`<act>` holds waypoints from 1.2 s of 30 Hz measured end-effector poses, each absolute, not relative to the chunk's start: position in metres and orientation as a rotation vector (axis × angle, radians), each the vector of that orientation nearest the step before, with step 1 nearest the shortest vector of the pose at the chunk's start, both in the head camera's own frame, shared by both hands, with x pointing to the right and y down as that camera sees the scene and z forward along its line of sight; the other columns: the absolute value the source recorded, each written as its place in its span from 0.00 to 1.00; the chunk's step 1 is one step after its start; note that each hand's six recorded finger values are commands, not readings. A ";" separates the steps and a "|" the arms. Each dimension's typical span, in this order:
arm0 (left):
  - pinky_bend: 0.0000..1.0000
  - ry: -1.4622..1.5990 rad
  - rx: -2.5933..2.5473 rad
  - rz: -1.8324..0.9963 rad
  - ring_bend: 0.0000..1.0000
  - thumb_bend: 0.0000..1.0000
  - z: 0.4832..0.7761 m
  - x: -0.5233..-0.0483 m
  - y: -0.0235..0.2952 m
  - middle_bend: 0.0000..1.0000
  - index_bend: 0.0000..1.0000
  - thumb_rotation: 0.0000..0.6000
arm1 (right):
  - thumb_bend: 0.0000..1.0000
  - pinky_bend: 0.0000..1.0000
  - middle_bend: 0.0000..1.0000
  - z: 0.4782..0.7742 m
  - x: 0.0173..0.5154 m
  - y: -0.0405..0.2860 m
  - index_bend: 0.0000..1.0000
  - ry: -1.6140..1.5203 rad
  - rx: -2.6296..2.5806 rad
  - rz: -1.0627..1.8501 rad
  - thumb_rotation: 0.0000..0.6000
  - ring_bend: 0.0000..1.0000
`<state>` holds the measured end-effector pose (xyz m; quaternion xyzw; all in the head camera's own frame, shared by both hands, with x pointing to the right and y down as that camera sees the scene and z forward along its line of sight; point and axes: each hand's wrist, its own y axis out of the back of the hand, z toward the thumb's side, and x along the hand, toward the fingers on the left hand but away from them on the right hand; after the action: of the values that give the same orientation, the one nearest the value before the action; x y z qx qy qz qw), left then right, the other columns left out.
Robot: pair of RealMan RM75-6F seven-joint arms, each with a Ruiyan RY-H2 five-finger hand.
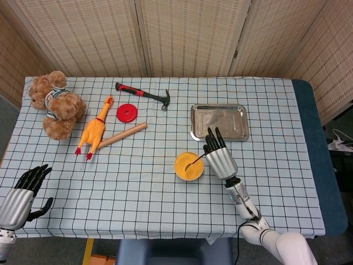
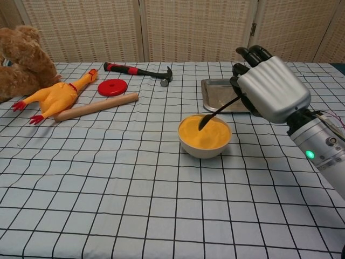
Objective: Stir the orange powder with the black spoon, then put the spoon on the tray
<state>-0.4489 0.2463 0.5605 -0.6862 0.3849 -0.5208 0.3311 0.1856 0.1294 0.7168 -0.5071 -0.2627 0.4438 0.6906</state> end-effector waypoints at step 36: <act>0.10 1.000 -1.792 -1.396 0.00 0.42 0.568 -0.451 0.244 0.01 0.05 1.00 | 0.40 0.13 0.31 0.779 0.247 0.031 0.93 -0.704 -1.191 1.669 1.00 0.05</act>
<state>-0.4512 0.2440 0.5675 -0.6832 0.3812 -0.5321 0.3237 0.2473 0.0308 0.7794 -0.4857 -0.2870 0.6804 0.4678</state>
